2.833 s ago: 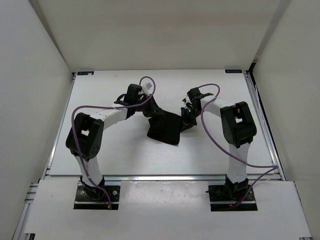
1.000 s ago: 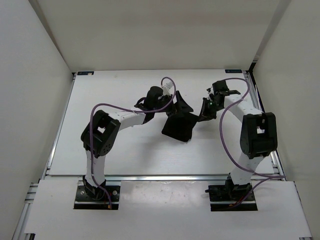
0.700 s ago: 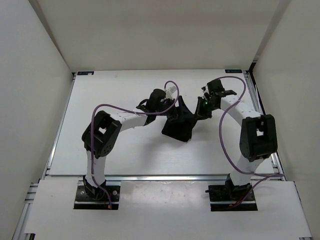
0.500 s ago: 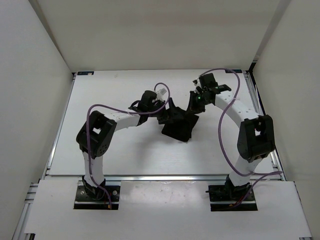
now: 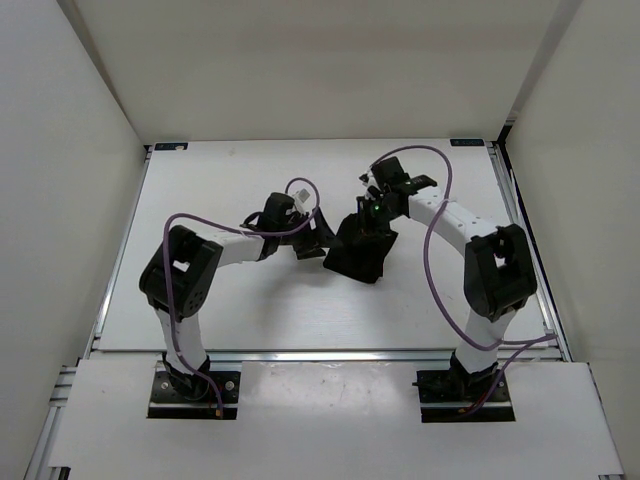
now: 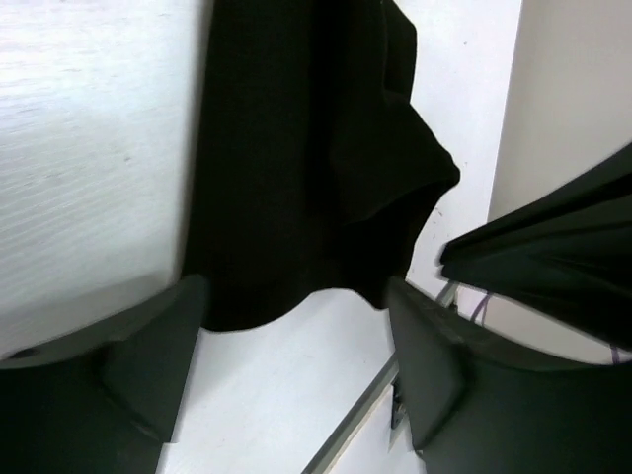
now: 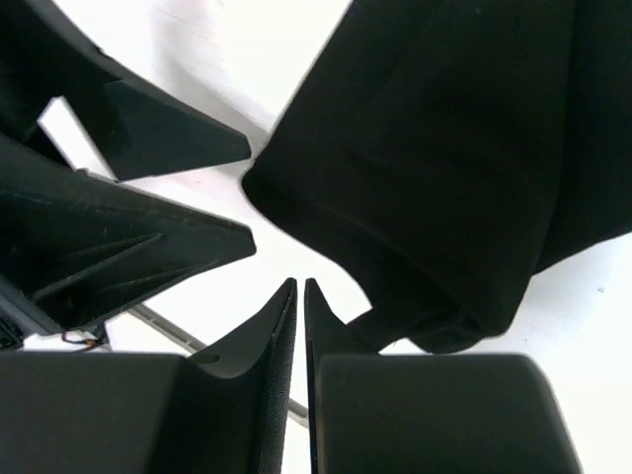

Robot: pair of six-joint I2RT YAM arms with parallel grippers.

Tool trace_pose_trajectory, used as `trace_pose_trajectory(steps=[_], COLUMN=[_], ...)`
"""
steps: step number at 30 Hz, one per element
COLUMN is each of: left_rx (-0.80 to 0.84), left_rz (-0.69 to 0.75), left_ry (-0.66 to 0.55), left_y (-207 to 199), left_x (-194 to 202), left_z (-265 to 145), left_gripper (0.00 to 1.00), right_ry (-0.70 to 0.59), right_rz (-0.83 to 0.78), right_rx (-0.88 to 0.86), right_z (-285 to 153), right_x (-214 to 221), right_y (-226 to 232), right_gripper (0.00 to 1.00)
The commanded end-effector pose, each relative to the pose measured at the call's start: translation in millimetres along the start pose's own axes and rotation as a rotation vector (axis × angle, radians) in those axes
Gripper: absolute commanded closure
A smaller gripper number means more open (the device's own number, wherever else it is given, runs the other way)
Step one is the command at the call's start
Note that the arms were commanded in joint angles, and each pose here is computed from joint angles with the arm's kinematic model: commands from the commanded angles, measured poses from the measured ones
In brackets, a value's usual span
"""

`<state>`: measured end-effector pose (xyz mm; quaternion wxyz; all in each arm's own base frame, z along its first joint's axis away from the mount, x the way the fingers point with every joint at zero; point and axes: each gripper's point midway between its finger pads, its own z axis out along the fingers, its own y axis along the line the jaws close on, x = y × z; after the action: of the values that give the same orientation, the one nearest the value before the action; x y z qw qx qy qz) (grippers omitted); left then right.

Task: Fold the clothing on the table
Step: Fold the skirt

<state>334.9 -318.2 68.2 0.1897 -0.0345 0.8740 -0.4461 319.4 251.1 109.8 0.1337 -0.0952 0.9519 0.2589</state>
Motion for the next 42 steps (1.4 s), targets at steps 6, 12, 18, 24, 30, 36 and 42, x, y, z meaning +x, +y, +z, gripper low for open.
trace_pose_trajectory(steps=[6, 12, 18, 24, 30, 36, 42], left_rx=[-0.103, -0.26, -0.35, -0.392, -0.368, -0.328, -0.337], left_rz=[0.101, 0.174, 0.232, 0.241, 0.235, 0.23, 0.229], left_ry=[0.007, -0.012, 0.028, 0.03, -0.011, -0.03, -0.012], left_y=[2.7, 22.4, 37.5, 47.7, 38.1, 20.2, 21.4], left_x=[-2.5, -11.0, 10.0, 15.3, 5.6, 1.6, 11.6], left_z=[24.4, 24.6, 28.9, 17.3, 5.0, -1.9, -5.6], left_gripper=[0.63, 0.61, 0.85, 0.86, 0.86, 0.86, 0.86], right_ry=[0.123, 0.106, -0.031, -0.098, -0.166, -0.129, -0.019], right_rz=[0.021, 0.03, 0.072, 0.197, 0.087, -0.032, -0.145], right_rx=[0.014, 0.053, 0.145, 0.321, 0.364, 0.159, 0.037], right_z=[25.0, 32.2, 24.1, -5.4, -48.7, -29.6, 10.4], right_x=[17.0, -2.6, -53.1, -65.8, -62.9, -71.0, -59.5], right_y=[-19.0, -38.2, -80.7, -151.4, -129.3, -42.5, 12.0], right_gripper=[0.89, 0.89, 0.9, 0.9, 0.87, 0.87, 0.87])
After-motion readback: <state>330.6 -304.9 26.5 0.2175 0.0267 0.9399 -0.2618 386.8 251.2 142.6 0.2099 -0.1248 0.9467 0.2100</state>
